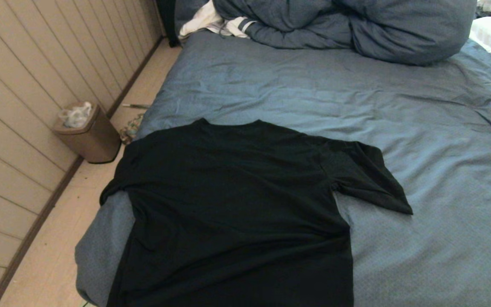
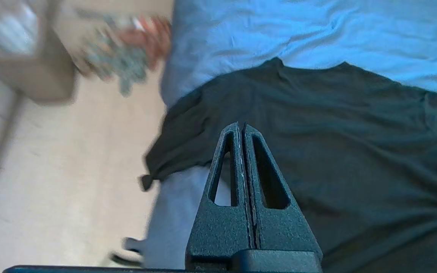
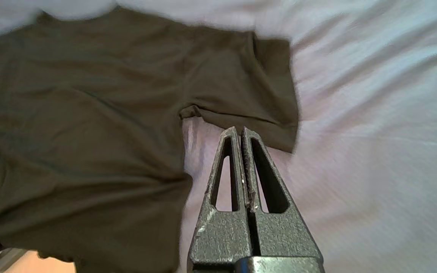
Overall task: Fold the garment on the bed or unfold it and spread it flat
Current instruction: Fold the black T-shirt
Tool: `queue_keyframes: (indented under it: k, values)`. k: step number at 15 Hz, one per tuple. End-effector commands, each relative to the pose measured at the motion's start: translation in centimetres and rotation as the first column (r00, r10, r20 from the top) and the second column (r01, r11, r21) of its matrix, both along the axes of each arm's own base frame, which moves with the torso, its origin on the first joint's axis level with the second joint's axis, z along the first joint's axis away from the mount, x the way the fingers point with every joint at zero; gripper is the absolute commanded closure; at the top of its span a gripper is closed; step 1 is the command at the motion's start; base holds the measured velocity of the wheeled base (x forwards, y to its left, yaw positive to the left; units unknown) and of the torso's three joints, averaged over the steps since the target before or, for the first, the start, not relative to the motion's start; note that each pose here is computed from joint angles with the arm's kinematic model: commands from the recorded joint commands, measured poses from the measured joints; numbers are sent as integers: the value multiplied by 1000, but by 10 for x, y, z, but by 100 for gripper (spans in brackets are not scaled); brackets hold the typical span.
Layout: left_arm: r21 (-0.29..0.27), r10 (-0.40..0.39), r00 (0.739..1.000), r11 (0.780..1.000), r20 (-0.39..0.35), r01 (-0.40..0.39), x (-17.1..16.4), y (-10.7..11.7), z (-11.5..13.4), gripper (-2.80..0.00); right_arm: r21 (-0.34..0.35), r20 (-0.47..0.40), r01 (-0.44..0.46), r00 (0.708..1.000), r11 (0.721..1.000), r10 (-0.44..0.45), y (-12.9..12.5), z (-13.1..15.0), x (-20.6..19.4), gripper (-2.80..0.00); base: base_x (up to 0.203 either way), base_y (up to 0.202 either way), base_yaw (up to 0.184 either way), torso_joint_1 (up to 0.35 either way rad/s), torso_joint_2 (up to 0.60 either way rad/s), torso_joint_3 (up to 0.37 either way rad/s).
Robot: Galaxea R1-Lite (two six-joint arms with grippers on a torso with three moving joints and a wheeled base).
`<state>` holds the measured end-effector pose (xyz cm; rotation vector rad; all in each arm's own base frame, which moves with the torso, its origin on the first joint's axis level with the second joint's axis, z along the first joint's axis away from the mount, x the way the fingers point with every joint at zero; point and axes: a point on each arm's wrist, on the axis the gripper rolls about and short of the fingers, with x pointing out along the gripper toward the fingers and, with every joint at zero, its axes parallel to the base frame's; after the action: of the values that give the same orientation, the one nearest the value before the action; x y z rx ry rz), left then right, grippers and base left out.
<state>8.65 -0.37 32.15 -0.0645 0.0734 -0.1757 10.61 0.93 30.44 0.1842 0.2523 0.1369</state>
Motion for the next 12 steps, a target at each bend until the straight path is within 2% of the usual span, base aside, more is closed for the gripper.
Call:
queue_keyframes:
  k: [1, 5, 7, 9, 10, 12]
  values:
    - [-34, -17, 985, 999, -172, 11, 71, -1, -9, 0, 9, -212, 17, 977, 1000, -15, 4, -19, 88, 0, 0, 0, 0, 0, 0, 0]
    - [-129, -83, 938, 991, -336, 42, 133, -16, -33, 0, 25, -377, 116, 921, 993, -98, -14, -54, 194, 0, 0, 0, 0, 0, 0, 0]
    - [-144, -113, 929, 987, -353, 65, 147, -25, -35, 0, 28, -422, 157, 897, 987, -131, -28, -68, 229, 0, 0, 0, 0, 0, 0, 0]
    - [-146, -117, 926, 987, -359, 68, 166, -28, -37, 0, 42, -450, 159, 884, 986, -123, -36, -73, 247, 0, 0, 0, 0, 0, 0, 0]
    - [-150, -117, 926, 986, -359, 67, 176, -29, -38, 0, 46, -454, 158, 883, 986, -120, -37, -73, 251, -280, 0, 0, 0, 0, 0, 0]
    - [-161, -118, 926, 985, -357, 63, 188, -31, -40, 0, 36, -473, 150, 874, 988, -115, -39, -73, 254, -280, 0, 0, 0, 0, 0, 0]
